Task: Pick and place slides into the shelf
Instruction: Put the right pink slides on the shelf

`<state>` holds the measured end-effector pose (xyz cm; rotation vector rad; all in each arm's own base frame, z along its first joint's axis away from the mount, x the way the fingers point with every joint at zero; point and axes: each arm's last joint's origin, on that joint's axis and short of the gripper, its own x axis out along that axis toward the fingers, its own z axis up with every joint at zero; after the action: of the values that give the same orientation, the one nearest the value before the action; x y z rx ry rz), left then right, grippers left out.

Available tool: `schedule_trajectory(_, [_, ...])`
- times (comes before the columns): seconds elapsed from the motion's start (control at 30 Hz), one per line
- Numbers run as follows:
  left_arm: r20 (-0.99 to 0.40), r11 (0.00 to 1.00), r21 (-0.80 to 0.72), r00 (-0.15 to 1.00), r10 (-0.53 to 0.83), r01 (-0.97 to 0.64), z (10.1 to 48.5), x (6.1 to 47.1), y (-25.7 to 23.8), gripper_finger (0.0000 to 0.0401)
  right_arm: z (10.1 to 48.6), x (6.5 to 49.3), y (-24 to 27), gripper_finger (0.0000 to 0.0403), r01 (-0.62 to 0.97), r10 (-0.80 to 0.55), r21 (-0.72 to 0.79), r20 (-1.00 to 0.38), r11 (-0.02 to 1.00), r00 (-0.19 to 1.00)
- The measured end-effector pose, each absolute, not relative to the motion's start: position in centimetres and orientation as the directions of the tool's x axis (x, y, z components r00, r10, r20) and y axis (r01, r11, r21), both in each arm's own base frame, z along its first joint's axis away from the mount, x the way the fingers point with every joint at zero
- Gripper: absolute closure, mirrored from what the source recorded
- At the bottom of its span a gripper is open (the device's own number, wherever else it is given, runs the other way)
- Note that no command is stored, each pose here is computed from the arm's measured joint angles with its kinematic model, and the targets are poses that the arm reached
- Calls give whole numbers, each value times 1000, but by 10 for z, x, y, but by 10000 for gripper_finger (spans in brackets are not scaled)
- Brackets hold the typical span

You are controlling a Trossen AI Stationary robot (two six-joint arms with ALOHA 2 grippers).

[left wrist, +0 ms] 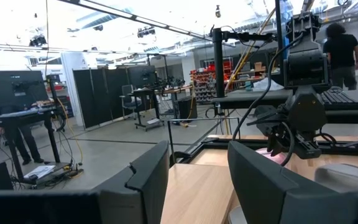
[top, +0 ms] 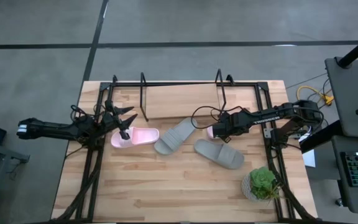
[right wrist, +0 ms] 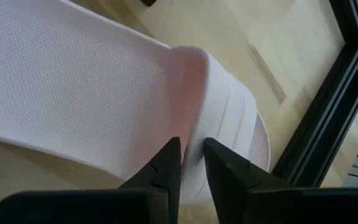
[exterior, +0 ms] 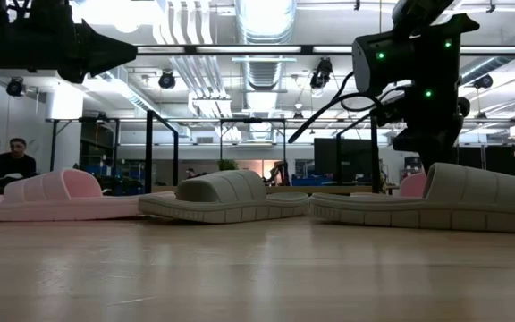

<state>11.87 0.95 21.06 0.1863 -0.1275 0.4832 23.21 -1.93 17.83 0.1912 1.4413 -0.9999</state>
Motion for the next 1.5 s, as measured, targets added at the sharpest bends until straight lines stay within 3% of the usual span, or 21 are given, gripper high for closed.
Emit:
schedule_trajectory(0.37, [163,869,149,879,449,-472,210,119,10,250,177,231,-20,259,634,-467,-465,-866,618,-181])
schedule_trajectory(0.6, [163,869,149,878,449,-472,210,119,10,250,174,228,-20,244,616,-474,-482,-859,623,-192])
schedule_trajectory(0.97, [163,869,149,878,449,-472,210,119,10,250,167,223,-20,281,610,-474,-495,-855,618,-213])
schedule_trajectory(1.4, [163,869,149,878,449,-472,210,119,10,250,163,218,-26,385,614,-468,-510,-849,603,-245])
schedule_trajectory(1.5, [163,869,149,879,449,-472,210,119,10,250,163,218,-26,391,613,-468,-510,-849,604,-245])
